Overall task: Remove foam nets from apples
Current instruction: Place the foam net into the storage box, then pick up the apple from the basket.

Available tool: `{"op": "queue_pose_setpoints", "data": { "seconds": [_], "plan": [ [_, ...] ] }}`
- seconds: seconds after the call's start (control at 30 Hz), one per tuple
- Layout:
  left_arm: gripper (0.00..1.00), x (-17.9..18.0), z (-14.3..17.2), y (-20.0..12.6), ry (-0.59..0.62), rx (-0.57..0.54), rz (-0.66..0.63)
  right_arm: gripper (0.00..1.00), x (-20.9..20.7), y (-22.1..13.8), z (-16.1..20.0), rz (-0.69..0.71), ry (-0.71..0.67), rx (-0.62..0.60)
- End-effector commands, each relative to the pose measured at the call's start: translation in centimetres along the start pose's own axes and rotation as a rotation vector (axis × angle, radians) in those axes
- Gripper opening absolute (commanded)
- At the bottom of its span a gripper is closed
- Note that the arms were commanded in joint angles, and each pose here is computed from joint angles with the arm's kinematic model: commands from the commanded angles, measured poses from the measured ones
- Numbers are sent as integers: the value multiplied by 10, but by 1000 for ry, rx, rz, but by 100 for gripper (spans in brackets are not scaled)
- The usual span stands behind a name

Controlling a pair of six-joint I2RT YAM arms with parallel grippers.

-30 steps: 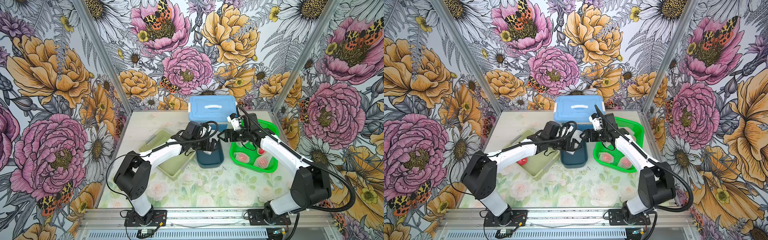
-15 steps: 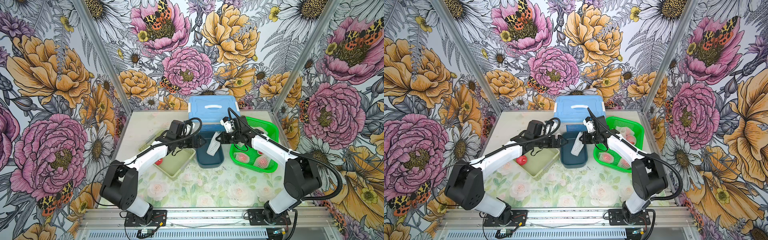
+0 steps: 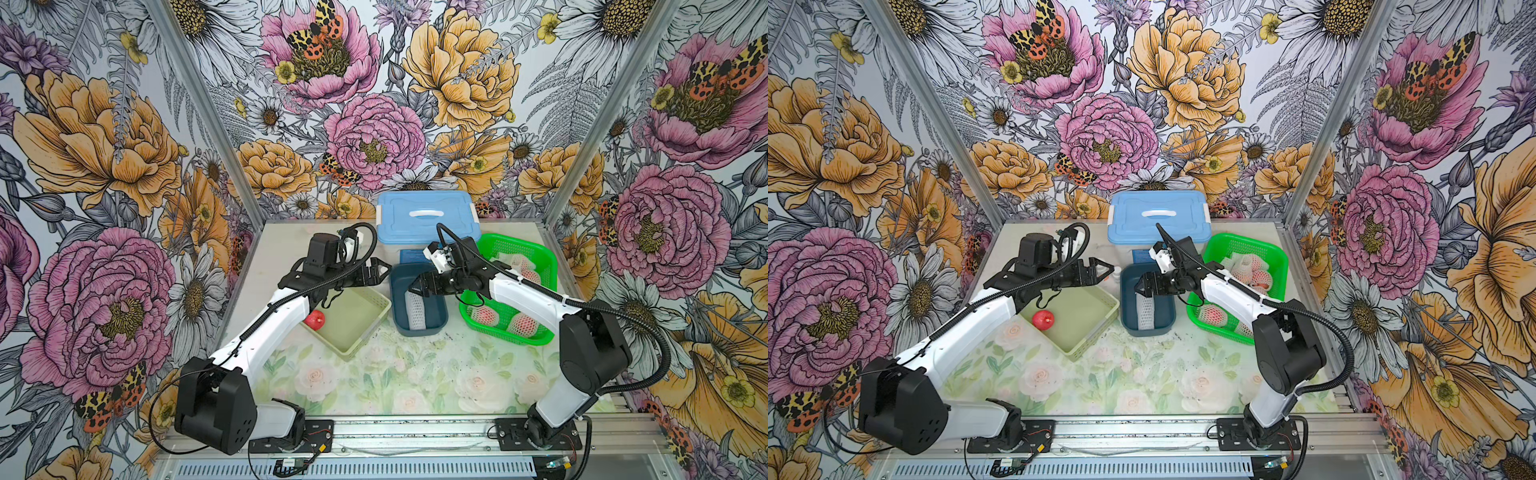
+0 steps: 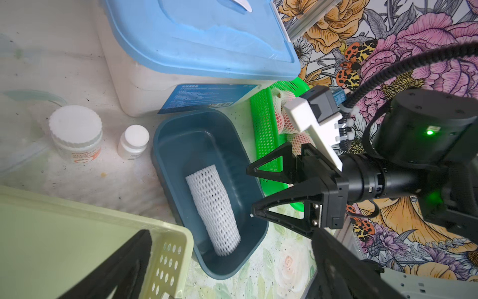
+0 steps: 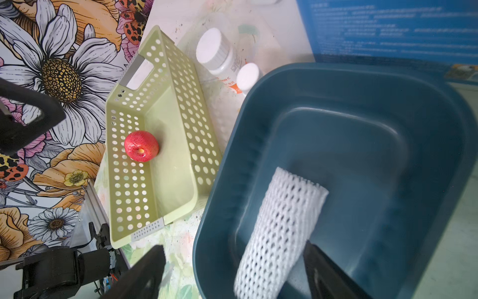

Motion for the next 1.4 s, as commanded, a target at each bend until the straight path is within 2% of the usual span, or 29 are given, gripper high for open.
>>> {"op": "queue_pose_setpoints", "data": {
  "seconds": [0.0,0.3,0.47,0.57,0.77,0.9,1.03,1.17,1.23,1.3,1.37],
  "plan": [
    [99,-5,-4,-3,33,0,23,88,-3,-33,-15,65,-13,-115],
    [99,-11,1,-11,65,-14,38,89,-99,-135,-4,340,204,-325],
    [99,-14,3,-13,75,-17,43,89,-151,-169,7,548,341,-375],
    [99,-16,4,-16,87,-19,50,89,-167,-180,7,673,348,-378],
    [99,-17,6,-17,91,-21,52,86,-197,-174,-4,742,365,-334],
    [99,-17,8,-17,95,-16,58,67,-209,-166,-14,747,360,-319],
    [99,-15,11,-17,96,-14,55,62,-210,-159,-19,731,345,-305],
    [99,-16,12,-15,100,-5,77,53,-213,-150,-14,713,352,-278],
    [99,-18,12,-15,106,-2,86,46,-212,-147,-12,707,352,-269],
    [99,-20,12,-15,110,0,94,44,-207,-143,-12,684,344,-264],
    [99,-21,13,-15,114,0,99,47,-202,-139,-11,666,331,-258]
  ]
}}
Point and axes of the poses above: each gripper's point midway between its finger pads, its own y axis out along the fingers, its own x axis along the line the jaws close on, z = x × y, the point moved 10 cm from there along -y, back along the fingers, and after that the axes turned 5 degrees about -y, right-handed, at the moved point
